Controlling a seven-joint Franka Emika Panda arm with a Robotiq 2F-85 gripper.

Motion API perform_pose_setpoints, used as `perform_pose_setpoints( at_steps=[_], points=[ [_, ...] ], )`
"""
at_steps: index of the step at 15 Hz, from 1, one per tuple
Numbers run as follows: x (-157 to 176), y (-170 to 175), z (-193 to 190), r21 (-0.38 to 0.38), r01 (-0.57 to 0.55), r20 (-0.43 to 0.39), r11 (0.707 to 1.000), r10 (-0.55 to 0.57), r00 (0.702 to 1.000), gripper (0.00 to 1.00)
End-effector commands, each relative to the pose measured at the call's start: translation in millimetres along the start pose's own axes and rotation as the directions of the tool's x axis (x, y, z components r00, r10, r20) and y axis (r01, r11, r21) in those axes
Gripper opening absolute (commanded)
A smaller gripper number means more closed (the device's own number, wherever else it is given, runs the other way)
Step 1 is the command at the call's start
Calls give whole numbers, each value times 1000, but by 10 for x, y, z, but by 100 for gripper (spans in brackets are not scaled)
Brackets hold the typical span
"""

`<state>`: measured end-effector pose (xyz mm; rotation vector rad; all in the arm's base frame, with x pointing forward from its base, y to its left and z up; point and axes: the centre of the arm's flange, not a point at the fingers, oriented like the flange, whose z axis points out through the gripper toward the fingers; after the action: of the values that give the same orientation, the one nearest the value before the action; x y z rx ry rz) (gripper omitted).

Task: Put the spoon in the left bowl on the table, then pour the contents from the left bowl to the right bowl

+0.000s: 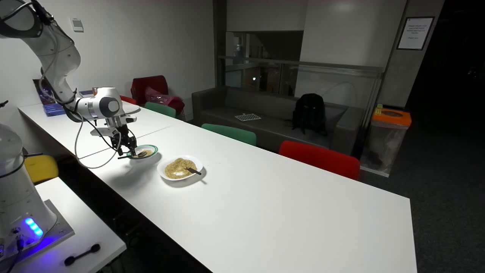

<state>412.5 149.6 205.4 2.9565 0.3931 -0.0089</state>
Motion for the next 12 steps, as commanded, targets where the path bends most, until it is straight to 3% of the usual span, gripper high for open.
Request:
perform_pose_setpoints(
  at_steps=[1,12],
  points=[
    [35,-86,151,24,-3,4,1000,2,1000,96],
    [118,-126,125,20,-6,15,1000,5,1000,100]
  ],
)
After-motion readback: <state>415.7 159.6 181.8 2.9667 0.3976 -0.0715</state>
